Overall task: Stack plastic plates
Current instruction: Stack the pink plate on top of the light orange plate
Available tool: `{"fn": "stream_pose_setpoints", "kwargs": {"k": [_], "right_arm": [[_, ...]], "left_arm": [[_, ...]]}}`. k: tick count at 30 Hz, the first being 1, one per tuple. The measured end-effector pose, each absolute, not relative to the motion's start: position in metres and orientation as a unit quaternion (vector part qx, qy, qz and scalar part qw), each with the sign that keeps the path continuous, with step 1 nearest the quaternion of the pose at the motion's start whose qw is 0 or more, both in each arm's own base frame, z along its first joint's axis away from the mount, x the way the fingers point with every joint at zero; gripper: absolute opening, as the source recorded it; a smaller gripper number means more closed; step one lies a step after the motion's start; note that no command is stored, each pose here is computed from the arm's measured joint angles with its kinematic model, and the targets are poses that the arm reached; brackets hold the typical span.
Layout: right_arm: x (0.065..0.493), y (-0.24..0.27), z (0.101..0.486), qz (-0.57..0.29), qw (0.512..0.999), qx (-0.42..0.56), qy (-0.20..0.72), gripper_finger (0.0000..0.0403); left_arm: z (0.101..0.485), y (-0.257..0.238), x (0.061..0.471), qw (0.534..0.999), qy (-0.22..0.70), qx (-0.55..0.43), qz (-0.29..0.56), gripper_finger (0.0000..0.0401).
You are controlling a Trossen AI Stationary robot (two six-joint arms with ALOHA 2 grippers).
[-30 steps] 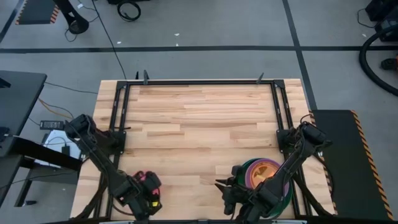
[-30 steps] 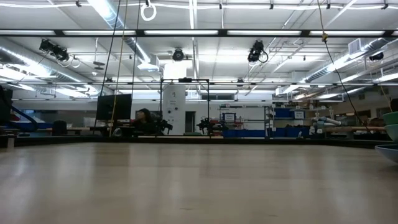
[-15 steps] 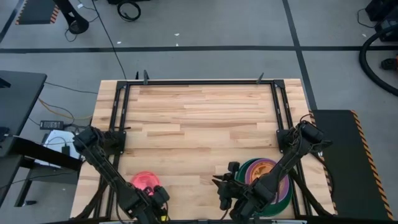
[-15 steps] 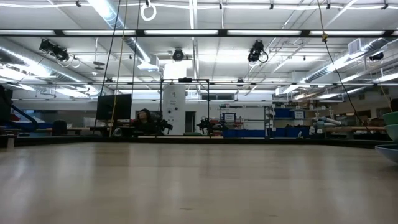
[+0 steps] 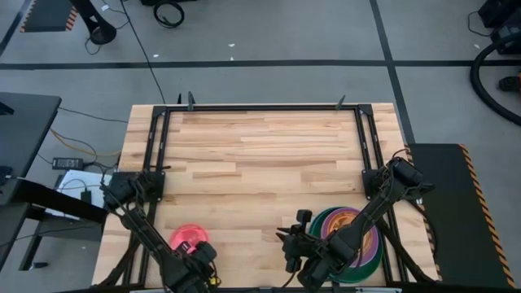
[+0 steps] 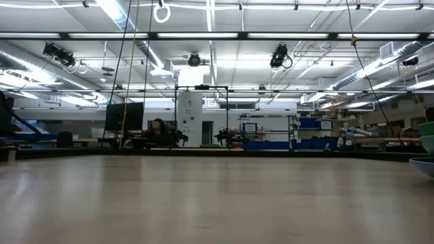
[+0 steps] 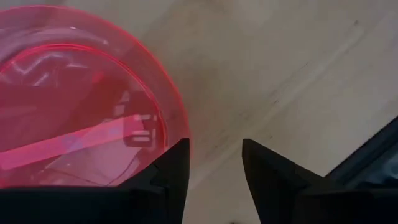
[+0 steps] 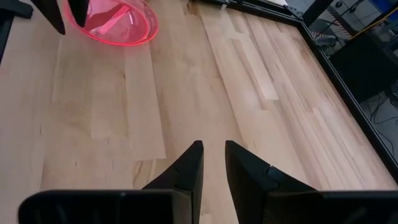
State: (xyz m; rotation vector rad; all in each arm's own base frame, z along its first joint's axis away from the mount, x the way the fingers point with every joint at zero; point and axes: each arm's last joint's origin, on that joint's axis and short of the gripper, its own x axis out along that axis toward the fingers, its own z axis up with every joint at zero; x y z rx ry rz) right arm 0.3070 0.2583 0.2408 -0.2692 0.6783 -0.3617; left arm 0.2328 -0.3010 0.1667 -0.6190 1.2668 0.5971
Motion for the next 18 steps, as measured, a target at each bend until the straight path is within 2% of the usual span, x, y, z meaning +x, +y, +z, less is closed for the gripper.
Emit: {"fn": "stream_pose_setpoints", "kwargs": {"k": [10, 18], "right_arm": [[0.307, 0.258, 0.241, -0.176, 0.918, -0.131, 0.330, 0.0076], [0.307, 0.258, 0.240, -0.176, 0.919, -0.130, 0.329, 0.0076]], "left_arm": [[0.156, -0.290, 0.230, 0.697, 0.592, -0.257, 0.312, 0.0153], [0.155, -0.294, 0.232, 0.698, 0.593, -0.274, 0.294, 0.0153]]}}
